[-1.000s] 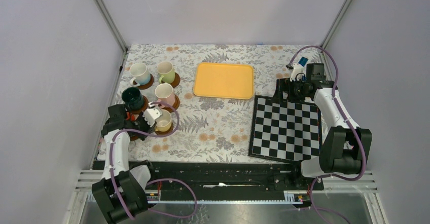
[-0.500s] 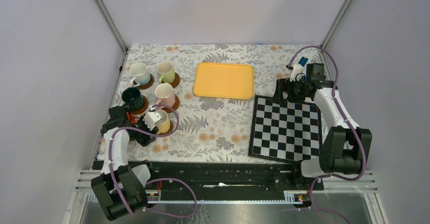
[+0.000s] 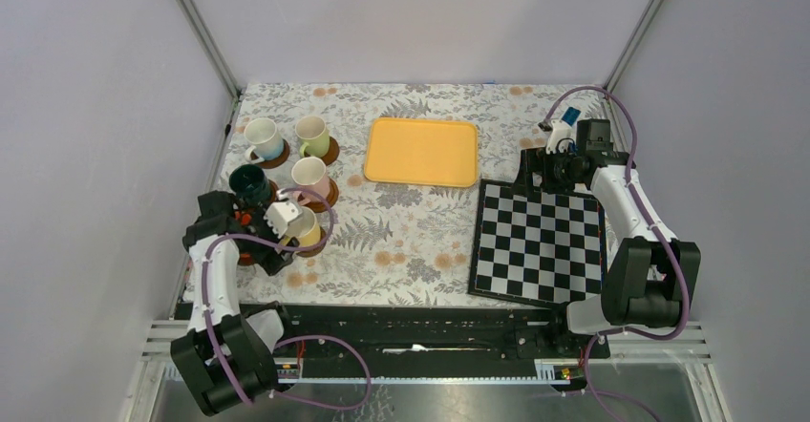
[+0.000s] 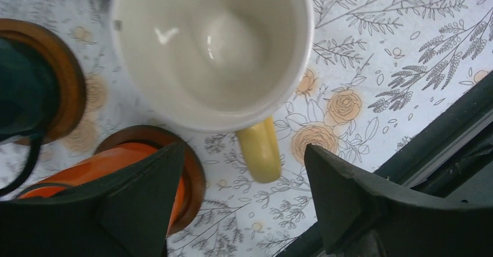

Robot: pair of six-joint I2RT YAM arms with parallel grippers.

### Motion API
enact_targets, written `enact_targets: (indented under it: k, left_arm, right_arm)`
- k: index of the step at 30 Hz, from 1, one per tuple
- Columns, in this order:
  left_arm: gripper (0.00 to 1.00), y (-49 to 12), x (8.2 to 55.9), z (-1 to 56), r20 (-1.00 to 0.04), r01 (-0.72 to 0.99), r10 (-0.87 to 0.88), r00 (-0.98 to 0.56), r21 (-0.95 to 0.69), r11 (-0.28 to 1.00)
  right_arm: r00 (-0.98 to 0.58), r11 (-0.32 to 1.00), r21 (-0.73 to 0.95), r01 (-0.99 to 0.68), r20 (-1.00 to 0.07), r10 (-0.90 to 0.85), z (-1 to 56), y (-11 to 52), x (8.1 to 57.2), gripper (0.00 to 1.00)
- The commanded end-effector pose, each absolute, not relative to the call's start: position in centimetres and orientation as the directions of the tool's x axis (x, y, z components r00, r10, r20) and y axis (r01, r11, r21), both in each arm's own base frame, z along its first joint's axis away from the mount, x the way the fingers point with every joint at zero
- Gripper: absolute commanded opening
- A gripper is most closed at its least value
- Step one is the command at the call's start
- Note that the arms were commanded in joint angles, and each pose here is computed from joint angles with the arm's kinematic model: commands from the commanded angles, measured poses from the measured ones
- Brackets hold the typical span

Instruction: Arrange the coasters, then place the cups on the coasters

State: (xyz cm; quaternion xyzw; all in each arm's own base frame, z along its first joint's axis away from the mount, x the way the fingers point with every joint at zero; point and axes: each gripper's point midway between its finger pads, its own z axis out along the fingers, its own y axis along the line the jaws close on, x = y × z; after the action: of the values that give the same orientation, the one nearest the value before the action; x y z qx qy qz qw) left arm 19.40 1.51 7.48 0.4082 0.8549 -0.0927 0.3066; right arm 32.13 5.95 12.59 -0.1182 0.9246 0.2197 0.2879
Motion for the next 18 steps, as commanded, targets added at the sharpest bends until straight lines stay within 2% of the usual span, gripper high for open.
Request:
enact_targets:
  k: [1,7,18]
  left_arm:
    - [0.86,2.0,20.9,10.9,-0.622,0.743,0.644,-0.445,0.145,0.653]
    - [0.96,2.0,21.8,13.6,-0.644,0.734,0.636,-0.425,0.165,0.658]
    - [0.98,1.2,25.9,18.5,-0.734,0.683,0.504,-0.456,0.075,0.727]
  right_arm:
    - [-0.793,0.87,0.334,-0.364,-0.601,-0.101,13.5,6.3,32.8,0.98]
    - [-0.792,0.865,0.34,-0.369,-0.603,-0.1,13.5,6.4,33.0,0.98]
    - [-0.786,0.857,0.344,-0.384,-0.609,-0.107,13.7,6.8,33.4,0.98]
